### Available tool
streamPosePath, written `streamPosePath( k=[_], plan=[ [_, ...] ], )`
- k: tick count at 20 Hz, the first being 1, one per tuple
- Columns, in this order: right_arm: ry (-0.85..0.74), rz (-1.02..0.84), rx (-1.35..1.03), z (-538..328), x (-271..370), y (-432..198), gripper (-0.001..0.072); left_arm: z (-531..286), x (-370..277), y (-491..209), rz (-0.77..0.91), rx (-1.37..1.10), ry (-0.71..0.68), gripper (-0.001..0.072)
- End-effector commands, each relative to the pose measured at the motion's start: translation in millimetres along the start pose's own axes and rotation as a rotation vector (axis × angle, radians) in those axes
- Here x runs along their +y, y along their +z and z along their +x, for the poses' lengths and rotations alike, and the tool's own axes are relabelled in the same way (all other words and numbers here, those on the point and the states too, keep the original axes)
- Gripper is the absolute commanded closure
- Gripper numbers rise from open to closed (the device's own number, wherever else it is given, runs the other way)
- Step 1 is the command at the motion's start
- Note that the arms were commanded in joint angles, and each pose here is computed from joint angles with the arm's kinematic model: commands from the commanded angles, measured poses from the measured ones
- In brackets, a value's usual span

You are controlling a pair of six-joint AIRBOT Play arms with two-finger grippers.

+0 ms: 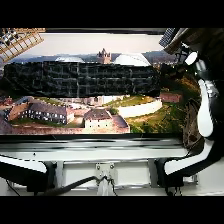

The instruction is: Fold the clothes and pants, and hang the long-sleeved shirts on hangers.

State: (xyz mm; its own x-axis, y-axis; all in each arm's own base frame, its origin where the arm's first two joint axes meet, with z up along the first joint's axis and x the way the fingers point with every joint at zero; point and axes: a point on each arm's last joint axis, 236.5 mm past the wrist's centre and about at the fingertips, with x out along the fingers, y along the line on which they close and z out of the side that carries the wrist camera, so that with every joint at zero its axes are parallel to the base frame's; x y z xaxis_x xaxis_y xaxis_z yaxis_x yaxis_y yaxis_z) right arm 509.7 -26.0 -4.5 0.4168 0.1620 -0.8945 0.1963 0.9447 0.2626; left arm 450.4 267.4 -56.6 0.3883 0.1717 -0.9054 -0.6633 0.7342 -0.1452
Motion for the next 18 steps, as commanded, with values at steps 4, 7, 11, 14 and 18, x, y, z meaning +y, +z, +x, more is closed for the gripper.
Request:
streamPosePath(
  k=[4, 7, 11, 14, 18],
  plan=[
    [0.002, 0.013, -0.003, -23.7, -2.6, -57.5, 0.0288, 16.6, -18.6, -1.7, -0.081, -0.049, -0.179, 0.0175],
    [0.012, 0.024, 0.000, -31.2, -1.0, -74.3, 0.0288, 23.2, -36.9, 20.7, -0.131, -0.143, -0.272, 0.0132],
    [0.051, 0.040, -0.032, -45.6, 10.4, -73.5, 0.0288, 50.3, -41.6, 3.8, -0.148, -0.092, -0.274, 0.0133],
    [0.067, 0.044, -0.051, -56.2, 16.0, -71.5, 0.0288, 59.3, -54.7, 2.1, -0.146, -0.104, -0.284, 0.0193],
    [0.070, 0.071, -0.030, -61.1, 17.7, -78.1, 0.0293, 49.9, -77.0, 13.3, -0.109, -0.143, -0.307, 0.0696]
  ],
)
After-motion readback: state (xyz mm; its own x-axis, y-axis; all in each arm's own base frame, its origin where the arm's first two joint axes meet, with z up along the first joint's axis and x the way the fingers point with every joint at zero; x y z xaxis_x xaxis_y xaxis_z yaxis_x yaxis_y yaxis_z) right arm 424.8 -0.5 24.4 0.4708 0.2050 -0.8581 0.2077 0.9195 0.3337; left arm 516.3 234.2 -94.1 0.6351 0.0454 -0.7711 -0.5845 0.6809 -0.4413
